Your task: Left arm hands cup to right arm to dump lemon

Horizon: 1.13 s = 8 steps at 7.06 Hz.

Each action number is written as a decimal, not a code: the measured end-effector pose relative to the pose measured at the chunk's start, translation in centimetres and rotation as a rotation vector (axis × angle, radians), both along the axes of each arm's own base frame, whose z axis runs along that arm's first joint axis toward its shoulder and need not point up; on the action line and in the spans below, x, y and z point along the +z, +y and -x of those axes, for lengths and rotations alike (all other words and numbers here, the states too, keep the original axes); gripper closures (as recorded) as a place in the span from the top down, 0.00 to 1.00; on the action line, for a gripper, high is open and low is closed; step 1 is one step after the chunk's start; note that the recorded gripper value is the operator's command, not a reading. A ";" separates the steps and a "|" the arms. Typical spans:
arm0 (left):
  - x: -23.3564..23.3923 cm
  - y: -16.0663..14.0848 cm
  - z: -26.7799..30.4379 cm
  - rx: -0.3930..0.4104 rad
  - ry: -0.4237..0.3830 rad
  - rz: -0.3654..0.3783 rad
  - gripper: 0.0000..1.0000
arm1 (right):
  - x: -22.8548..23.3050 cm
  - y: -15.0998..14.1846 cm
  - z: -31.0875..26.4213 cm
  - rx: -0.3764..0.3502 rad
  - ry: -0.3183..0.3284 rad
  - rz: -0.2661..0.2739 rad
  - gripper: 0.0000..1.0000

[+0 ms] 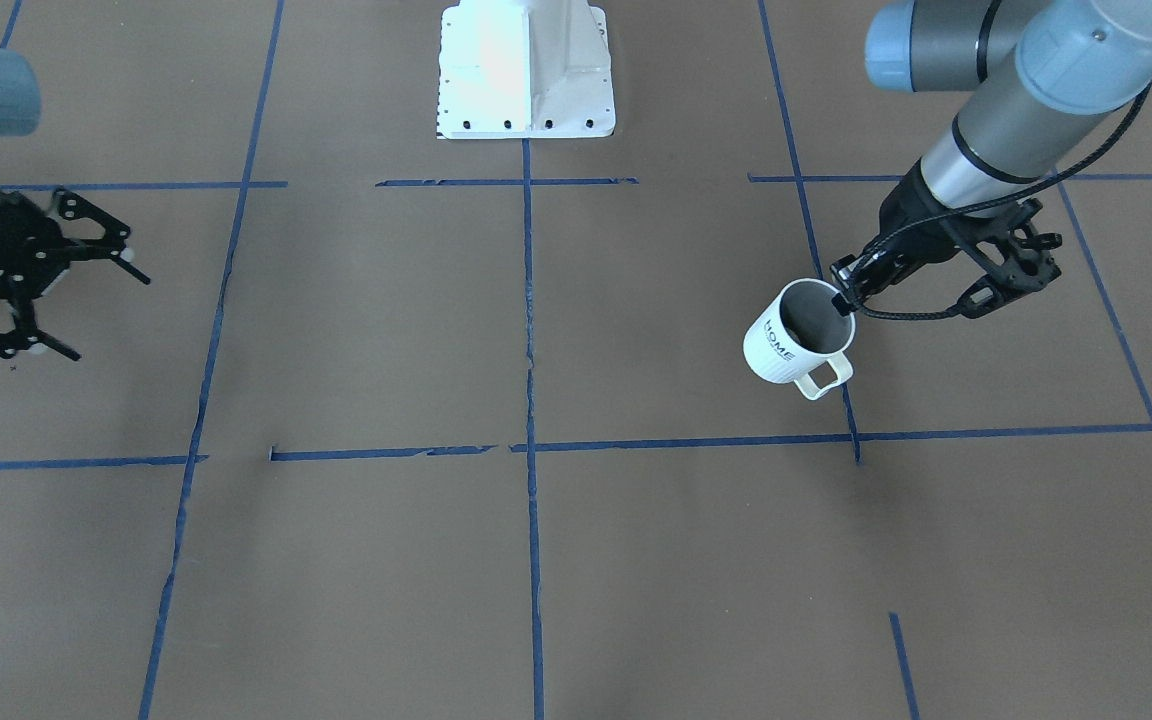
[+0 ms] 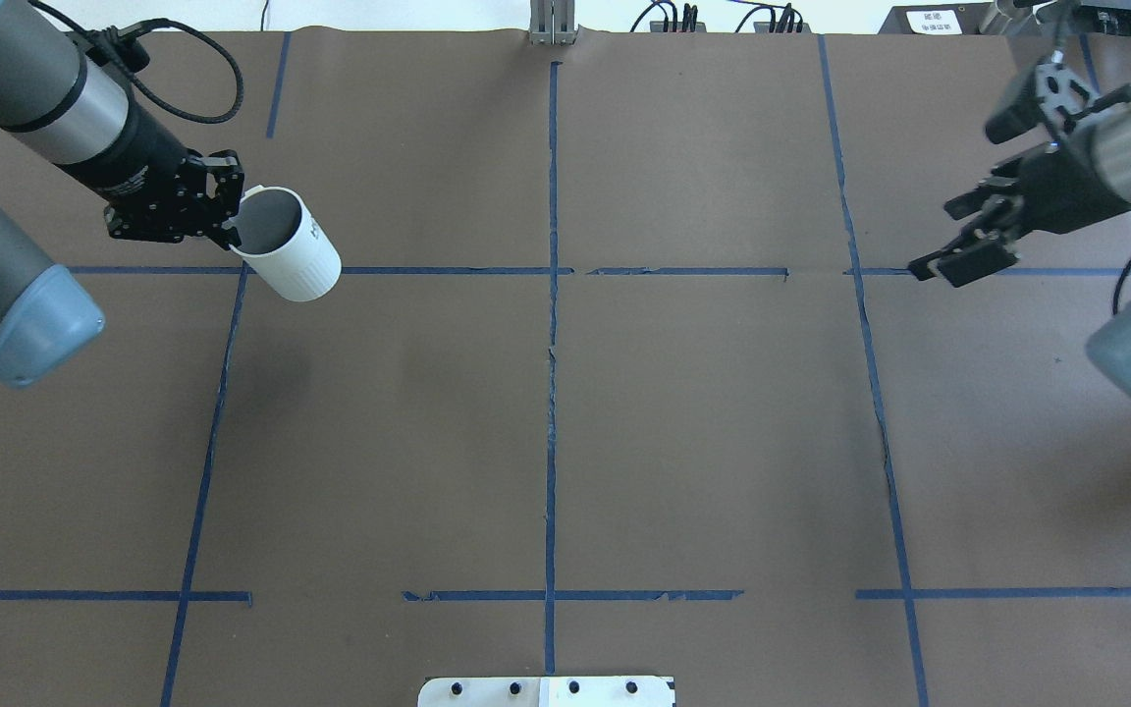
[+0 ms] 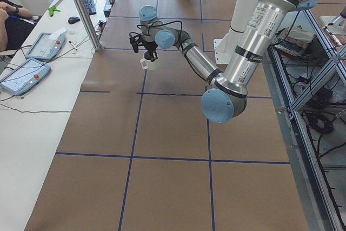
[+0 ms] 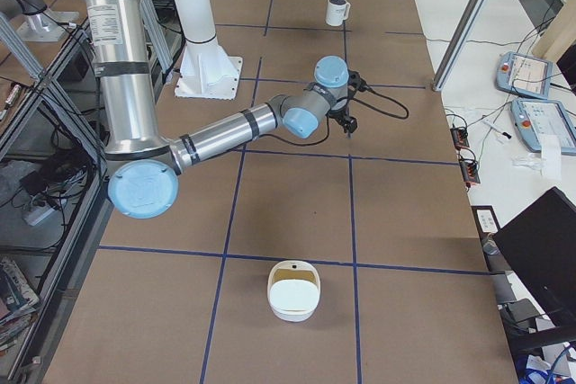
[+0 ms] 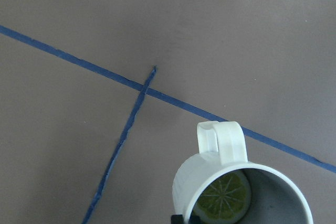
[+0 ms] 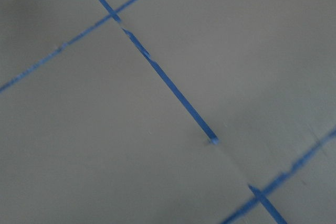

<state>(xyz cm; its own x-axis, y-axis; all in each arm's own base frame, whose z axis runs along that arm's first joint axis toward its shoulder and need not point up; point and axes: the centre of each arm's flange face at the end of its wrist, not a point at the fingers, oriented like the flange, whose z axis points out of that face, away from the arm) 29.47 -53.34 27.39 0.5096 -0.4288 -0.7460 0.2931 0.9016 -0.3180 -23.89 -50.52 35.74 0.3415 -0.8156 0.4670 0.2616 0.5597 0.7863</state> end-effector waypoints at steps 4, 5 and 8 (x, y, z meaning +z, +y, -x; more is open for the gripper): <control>-4.7 -1.1 -3.8 -0.038 0.045 0.063 0.00 | -12.3 5.2 16.9 0.117 -0.113 -0.146 0.99; -5.7 -0.8 -4.8 -0.041 0.056 0.080 0.00 | -13.5 7.5 19.4 0.175 -0.183 -0.172 0.99; -10.2 1.1 -8.2 -0.055 0.106 0.148 0.00 | -14.0 12.6 24.8 0.350 -0.358 -0.198 0.99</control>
